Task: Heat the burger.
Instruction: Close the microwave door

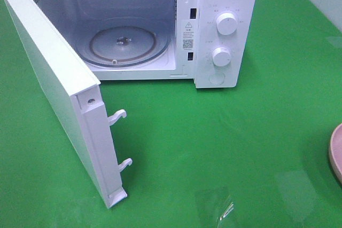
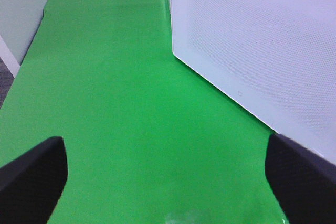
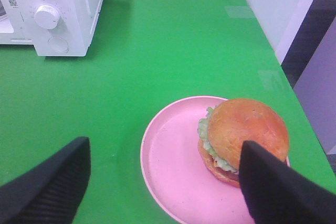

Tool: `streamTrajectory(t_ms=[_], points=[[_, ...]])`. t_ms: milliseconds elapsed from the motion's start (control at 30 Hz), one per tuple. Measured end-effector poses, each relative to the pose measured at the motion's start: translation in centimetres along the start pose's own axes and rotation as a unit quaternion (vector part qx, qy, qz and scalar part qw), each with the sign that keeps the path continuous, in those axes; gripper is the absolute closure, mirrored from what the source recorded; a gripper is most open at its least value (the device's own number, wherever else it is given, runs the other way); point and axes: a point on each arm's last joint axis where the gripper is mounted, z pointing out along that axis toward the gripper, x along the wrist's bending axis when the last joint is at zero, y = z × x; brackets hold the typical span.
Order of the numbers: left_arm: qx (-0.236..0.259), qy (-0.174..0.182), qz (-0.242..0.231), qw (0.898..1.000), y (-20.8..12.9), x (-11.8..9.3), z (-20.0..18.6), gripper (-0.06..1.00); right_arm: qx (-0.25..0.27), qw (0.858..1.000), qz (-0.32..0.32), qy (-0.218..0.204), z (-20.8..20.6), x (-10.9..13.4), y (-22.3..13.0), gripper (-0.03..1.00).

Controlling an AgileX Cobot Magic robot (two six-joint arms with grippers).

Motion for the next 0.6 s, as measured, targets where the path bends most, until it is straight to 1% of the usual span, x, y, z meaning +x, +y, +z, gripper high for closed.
streamTrajectory(t_ms=[333,367,400,433,467,500,533,567,600], points=[[-0.003,0.010,0.004,1.000,0.1,0.2,-0.1,0.01,0.000,1.000,0.000,0.000,0.0,0.0,0.0,0.20],[-0.024,0.014,0.000,1.000,0.6,0.2,-0.4,0.03,0.000,1.000,0.000,0.000,0.0,0.0,0.0,0.20],[-0.024,0.014,0.000,1.000,0.6,0.2,-0.4,0.03,0.000,1.000,0.000,0.000,0.0,0.0,0.0,0.20],[-0.063,0.021,0.000,0.998,1.4,0.4,-0.6,0.09,0.000,1.000,0.000,0.000,0.0,0.0,0.0,0.20],[-0.063,0.021,0.000,0.998,1.4,0.4,-0.6,0.09,0.000,1.000,0.000,0.000,0.0,0.0,0.0,0.20],[-0.094,0.025,-0.001,0.995,2.0,0.5,-0.6,0.17,0.000,1.000,0.000,0.000,0.0,0.0,0.0,0.20],[-0.094,0.025,-0.001,0.995,2.0,0.5,-0.6,0.17,0.000,1.000,0.000,0.000,0.0,0.0,0.0,0.20],[-0.109,0.027,-0.002,0.994,2.6,0.5,-0.4,0.28,0.000,1.000,0.000,0.000,0.0,0.0,0.0,0.20],[-0.113,0.028,-0.003,0.993,3.3,0.7,0.1,0.42,0.000,1.000,0.000,0.000,0.0,0.0,0.0,0.20]])
